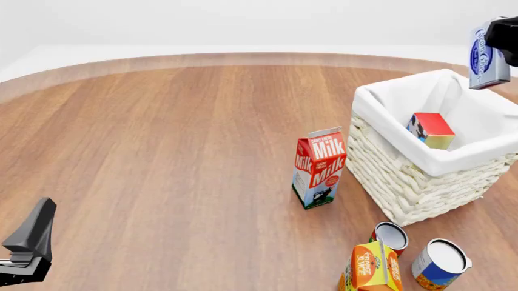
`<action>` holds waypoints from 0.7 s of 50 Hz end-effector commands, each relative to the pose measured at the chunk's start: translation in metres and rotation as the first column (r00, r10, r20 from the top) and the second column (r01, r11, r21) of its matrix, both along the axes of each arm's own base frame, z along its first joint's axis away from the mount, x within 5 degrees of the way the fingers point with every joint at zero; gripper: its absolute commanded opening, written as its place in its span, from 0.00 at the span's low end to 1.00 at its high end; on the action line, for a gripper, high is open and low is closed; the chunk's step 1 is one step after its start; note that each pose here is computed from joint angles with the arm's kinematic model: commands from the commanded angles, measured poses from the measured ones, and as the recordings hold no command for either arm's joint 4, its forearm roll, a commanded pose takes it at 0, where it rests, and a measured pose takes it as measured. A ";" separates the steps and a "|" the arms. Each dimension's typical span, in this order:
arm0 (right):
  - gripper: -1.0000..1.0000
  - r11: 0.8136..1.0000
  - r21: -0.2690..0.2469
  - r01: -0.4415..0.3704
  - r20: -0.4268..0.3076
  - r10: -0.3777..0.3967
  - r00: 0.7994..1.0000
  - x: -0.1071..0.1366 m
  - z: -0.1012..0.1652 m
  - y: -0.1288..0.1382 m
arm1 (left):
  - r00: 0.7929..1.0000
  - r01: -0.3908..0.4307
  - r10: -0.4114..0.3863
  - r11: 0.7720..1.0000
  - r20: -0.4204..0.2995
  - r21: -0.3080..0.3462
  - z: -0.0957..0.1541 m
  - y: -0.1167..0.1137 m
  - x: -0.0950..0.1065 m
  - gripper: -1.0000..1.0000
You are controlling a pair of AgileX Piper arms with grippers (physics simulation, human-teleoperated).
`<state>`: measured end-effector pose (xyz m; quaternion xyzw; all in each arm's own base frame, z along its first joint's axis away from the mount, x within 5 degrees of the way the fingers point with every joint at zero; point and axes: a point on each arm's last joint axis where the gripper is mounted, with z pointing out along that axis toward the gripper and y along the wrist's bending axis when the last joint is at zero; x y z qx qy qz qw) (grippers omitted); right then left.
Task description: Pick up the cream cheese box and the butter, and put them in the basket.
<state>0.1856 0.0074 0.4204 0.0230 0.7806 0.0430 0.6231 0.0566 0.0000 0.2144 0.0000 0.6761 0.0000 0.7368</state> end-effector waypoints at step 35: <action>0.00 1.000 -0.004 0.021 -0.038 -0.022 0.999 0.014 -0.022 -0.004 | 1.000 0.000 0.000 1.000 0.000 0.000 0.000 0.000 0.000 1.00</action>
